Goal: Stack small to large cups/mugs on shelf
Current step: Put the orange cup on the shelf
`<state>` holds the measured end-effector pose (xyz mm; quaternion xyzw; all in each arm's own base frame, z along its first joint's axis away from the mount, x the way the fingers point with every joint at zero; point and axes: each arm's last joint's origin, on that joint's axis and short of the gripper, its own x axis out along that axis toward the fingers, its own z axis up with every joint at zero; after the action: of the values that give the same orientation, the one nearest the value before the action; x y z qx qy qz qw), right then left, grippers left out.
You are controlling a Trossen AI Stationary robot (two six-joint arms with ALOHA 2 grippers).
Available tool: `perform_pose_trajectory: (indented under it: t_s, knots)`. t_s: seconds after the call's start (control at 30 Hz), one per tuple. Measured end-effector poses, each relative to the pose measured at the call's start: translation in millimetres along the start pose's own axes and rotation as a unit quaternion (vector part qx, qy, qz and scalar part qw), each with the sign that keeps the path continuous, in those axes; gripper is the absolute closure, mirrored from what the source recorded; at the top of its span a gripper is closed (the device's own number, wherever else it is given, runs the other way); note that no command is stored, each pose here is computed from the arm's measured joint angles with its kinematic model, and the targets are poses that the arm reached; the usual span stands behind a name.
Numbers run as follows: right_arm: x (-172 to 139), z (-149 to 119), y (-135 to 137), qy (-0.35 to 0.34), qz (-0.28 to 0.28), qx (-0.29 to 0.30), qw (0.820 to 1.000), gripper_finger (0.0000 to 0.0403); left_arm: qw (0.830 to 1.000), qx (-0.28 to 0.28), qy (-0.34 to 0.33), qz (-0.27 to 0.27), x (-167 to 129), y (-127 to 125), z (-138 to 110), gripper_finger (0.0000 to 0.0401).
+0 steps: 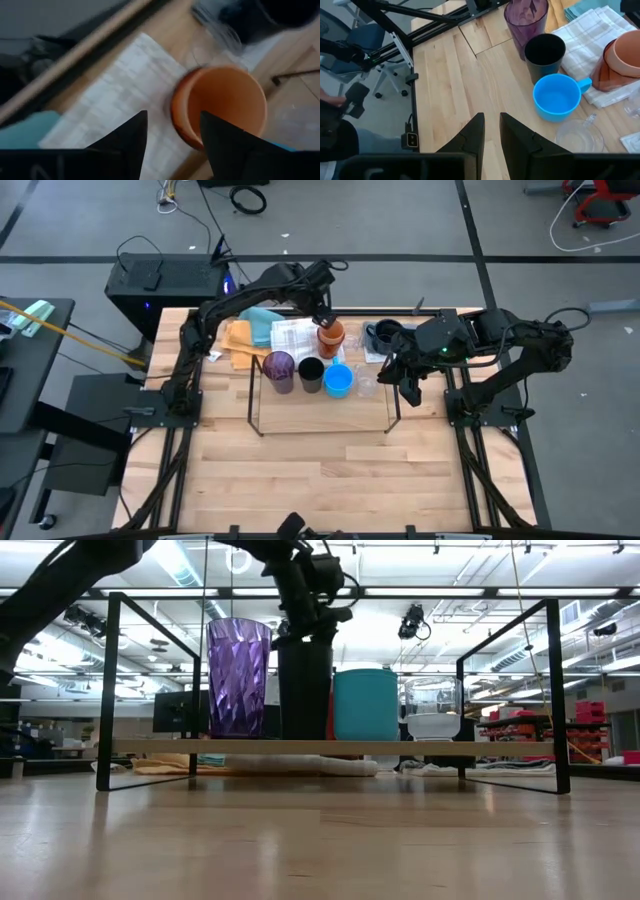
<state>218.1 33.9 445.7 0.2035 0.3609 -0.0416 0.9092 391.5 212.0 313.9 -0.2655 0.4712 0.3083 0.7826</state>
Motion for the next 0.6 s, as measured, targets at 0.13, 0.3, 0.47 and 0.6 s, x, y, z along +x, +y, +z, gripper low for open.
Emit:
perform_pose_trajectory:
  t_s: [0.13, 0.3, 0.47, 0.6]
  knots:
    - [0, 0, 0, 0.0, 0.0, 0.0, 1.0, 0.0336, 1.0, 0.001, -0.003, -0.02, 5, -7, 1, 0.0223]
    - [0, 0, 0, 0.0, 0.0, 0.0, 1.0, 0.0336, 1.0, 0.007, 0.004, -0.021, 10, -12, -1, 0.0229]
    - [0, 0, 0, 0.0, 0.0, 0.0, 1.0, 0.0336, 1.0, 0.012, 0.01, -0.02, 16, -14, -3, 0.0229]
    - [0, 0, 0, 0.0, 0.0, 0.0, 1.0, 0.0336, 1.0, 0.013, 0.01, -0.02, 21, -15, -2, 0.0229]
